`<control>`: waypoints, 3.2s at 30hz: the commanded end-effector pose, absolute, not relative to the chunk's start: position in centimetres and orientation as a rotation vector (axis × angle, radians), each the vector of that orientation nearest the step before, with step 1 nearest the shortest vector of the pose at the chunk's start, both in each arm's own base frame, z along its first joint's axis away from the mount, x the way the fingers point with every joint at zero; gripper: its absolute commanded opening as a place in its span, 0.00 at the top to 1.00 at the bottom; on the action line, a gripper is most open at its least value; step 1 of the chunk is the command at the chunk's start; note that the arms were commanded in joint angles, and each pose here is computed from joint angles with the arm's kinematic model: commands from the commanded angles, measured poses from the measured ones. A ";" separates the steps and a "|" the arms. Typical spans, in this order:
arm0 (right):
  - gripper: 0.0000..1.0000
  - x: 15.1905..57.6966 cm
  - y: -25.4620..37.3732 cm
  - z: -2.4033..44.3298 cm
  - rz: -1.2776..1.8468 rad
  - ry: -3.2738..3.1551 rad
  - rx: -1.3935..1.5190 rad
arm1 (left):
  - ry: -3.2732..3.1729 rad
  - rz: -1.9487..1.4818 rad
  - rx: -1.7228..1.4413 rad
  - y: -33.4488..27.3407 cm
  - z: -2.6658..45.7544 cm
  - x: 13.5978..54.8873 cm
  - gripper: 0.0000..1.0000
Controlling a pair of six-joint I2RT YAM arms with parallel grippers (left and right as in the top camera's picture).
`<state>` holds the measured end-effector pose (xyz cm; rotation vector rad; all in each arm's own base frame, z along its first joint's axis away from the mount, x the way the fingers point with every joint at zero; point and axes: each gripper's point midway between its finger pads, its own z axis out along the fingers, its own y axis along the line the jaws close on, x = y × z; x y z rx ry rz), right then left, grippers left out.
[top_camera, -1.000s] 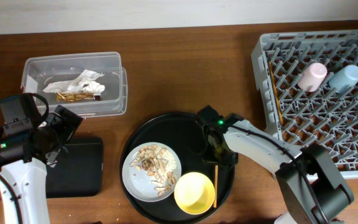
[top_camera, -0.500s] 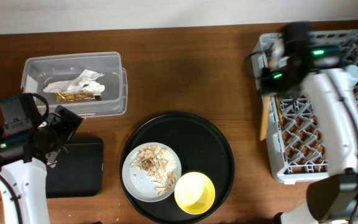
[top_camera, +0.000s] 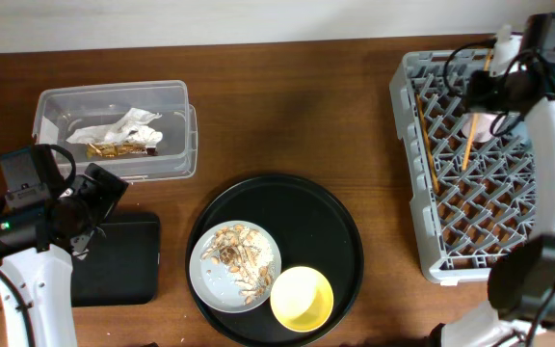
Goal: Sort waste into correct bins and load items into the dishwasher rack
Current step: 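Carry the chopstick to the rack's left side and release it, then reach the right gripper to the yellow bowl and grasp its rim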
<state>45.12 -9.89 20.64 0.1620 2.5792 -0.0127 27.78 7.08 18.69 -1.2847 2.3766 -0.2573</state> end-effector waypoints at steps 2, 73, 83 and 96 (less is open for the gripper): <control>0.95 46.2 -9.4 16.6 0.029 2.664 0.111 | 2.365 -0.269 -1.303 7.1 18.8 27.8 0.01; 0.01 22.1 23.7 16.8 0.727 3.181 -1.069 | 2.365 -0.270 -1.303 7.1 18.8 27.8 0.01; 0.01 16.8 24.2 15.8 -0.409 3.132 -0.653 | 2.365 -0.269 -1.303 7.1 18.8 27.8 0.01; 0.01 13.7 29.1 15.3 -0.317 2.982 -0.665 | 2.365 -0.269 -1.303 7.1 18.8 27.8 0.01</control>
